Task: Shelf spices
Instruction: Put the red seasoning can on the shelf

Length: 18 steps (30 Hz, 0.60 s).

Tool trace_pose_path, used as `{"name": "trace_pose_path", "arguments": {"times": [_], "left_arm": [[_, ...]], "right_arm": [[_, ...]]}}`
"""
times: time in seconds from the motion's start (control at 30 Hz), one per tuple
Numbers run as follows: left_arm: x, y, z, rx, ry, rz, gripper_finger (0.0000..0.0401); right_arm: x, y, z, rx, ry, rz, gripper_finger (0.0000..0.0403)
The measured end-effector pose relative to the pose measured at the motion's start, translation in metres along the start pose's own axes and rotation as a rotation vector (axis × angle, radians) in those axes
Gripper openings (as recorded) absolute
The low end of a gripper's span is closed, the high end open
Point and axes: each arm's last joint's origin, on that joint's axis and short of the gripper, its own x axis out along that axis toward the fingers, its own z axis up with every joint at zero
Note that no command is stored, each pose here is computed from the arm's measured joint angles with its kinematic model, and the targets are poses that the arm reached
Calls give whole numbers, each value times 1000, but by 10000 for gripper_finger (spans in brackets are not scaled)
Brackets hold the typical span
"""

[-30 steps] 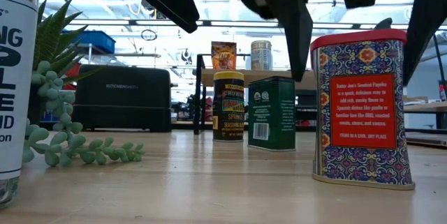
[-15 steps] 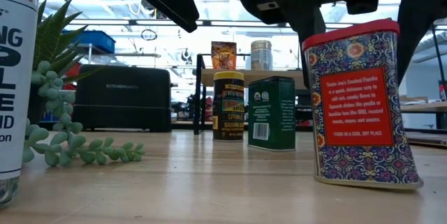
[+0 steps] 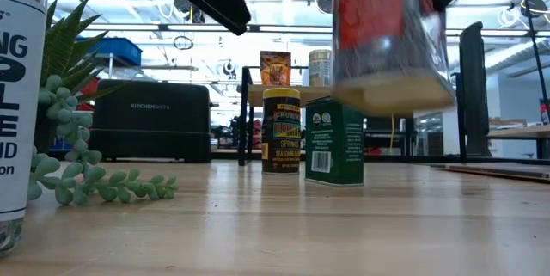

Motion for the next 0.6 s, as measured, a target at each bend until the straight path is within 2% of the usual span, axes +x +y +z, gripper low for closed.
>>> {"name": "trace_pose_path", "arguments": {"times": [0.37,0.47,0.6], "left_arm": [[-2,5,3,15,-73,126,247],[-11,10,10,-4,-138,158,247],[-27,15,24,-25,-249,146,247]], "right_arm": [[-62,-3,-8,118,-68,-98,198],[-77,-4,-12,137,-83,-131,198],[-95,-5,-17,155,-107,-174,198]]}}
